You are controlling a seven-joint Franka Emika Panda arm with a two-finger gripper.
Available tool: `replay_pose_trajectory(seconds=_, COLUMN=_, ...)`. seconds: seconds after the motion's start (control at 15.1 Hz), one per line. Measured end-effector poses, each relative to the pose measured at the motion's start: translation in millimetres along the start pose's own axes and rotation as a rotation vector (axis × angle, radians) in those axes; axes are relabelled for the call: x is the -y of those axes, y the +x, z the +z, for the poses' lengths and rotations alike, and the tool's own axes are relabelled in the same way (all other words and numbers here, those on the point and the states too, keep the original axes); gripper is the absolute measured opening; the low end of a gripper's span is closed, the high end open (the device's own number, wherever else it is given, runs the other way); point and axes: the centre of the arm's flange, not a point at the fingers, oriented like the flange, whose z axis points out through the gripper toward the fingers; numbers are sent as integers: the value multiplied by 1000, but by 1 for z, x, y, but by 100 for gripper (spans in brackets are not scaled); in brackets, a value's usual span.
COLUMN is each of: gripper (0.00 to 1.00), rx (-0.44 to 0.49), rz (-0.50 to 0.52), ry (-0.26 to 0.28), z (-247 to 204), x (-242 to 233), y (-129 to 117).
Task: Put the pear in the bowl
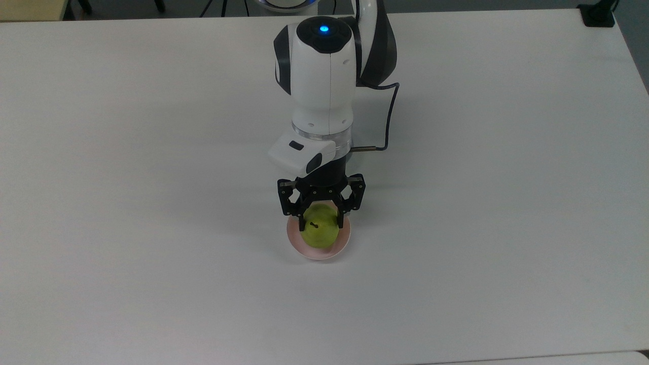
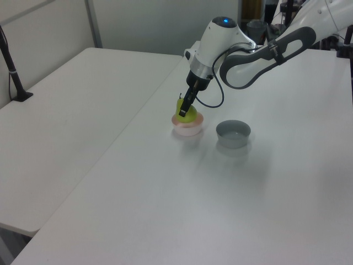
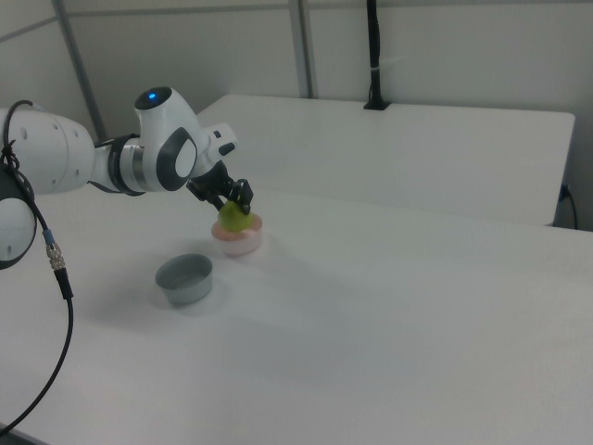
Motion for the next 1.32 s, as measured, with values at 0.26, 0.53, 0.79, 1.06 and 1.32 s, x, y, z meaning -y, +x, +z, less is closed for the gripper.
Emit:
replay_pose_trajectory(seconds=0.26, gripper=84, rx=1, rz=0, ry=0, z=1, x=0, y=0)
replay_pose_trajectory(seconds=0.53, gripper=86, rx=1, rz=6, ry=0, z=1, x=0, y=0)
replay_pose_trajectory(seconds=0.79, gripper=89, rx=-11, rz=27, ry=-2, z=-8, x=-3, y=4)
replay_pose_trajectory(seconds=1.06, gripper=96, rx=57, rz=39, ry=-14, z=-43, x=-9, y=9)
replay_pose_trajectory(seconds=1.32, gripper=100, rx=144, rz=48, ry=-27, z=-86, x=-15, y=7)
